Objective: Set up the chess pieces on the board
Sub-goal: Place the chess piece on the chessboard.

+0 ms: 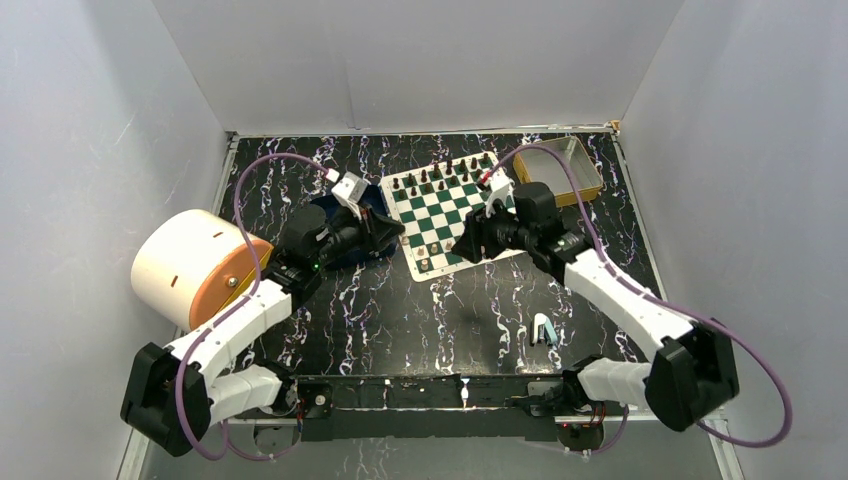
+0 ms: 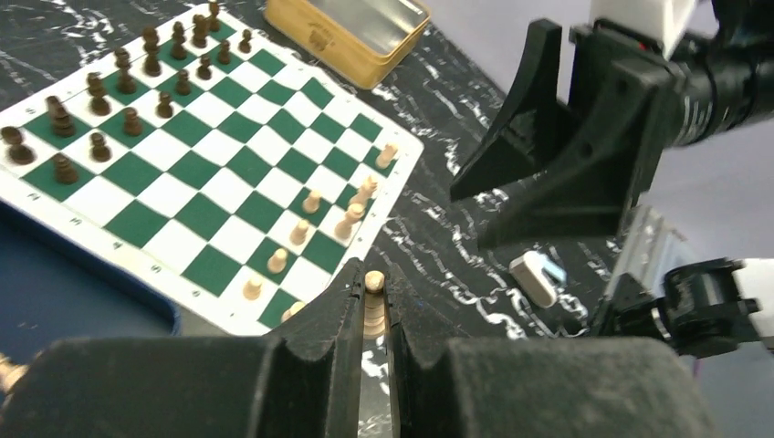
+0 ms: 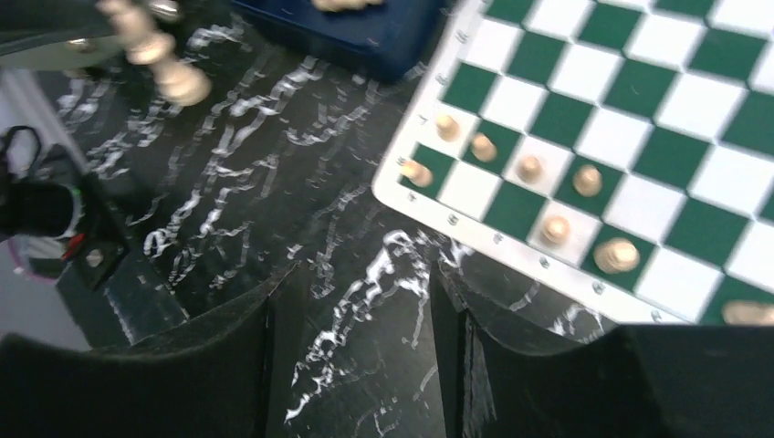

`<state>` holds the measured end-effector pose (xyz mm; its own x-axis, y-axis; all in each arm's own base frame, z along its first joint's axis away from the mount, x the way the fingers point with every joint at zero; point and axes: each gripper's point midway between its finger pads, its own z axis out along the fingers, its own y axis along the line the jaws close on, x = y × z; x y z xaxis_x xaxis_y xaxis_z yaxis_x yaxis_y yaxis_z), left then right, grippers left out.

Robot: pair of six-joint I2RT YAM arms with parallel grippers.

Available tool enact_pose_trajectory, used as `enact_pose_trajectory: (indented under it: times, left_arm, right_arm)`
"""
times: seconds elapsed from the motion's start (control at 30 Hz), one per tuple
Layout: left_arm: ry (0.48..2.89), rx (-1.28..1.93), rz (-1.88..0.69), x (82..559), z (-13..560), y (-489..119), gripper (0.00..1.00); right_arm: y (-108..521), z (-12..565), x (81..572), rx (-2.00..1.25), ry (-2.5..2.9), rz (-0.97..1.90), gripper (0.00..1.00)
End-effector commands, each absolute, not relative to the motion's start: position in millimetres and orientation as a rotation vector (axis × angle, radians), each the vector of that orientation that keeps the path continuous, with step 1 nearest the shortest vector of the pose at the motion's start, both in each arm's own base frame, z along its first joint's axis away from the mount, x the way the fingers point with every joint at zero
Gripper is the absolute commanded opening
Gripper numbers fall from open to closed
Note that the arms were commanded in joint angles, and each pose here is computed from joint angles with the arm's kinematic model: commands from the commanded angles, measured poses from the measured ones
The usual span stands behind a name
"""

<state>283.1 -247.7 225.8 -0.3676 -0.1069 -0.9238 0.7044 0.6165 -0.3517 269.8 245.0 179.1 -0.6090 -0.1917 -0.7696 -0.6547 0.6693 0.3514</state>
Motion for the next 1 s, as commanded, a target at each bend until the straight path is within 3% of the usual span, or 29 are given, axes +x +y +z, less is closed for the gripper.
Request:
enact_pose_trajectory:
  times: [0.0, 0.13, 0.43, 0.53, 0.77, 0.87, 0.97]
  left_arm:
    - [1.621, 0.405, -1.141, 279.5, 282.1, -271.3, 0.0]
    - [1.612, 0.38, -1.213, 274.5, 294.2, -283.5, 0.0]
    - [1.615, 0.369, -1.32, 264.6, 306.2, -302.8, 0.0]
    - [1.613, 0.366, -1.337, 262.4, 309.4, -303.1, 0.0]
    - [1.659, 0.406, -1.399, 251.9, 313.9, -308.7, 0.0]
    - [1.739, 0.445, -1.395, 248.4, 309.6, -311.1, 0.05]
    - [1.78, 0.449, -1.384, 245.8, 309.7, -309.5, 0.15]
  right_arm:
    - [279.5, 268.6, 257.1, -0.802, 1.618, 1.044, 0.63]
    - [287.8, 289.2, 249.8, -0.847, 1.478, 1.017, 0.71]
    - [309.4, 301.5, 264.0, -0.846, 1.435, 0.997, 0.67]
    - [313.4, 298.5, 265.9, -0.887, 1.424, 0.984, 0.57]
    - [311.3, 278.1, 259.3, -0.986, 1.4, 0.942, 0.23]
    - [307.7, 277.3, 257.2, -1.001, 1.371, 0.915, 0.09]
    - [305.4, 276.5, 253.4, -1.017, 1.351, 0.905, 0.05]
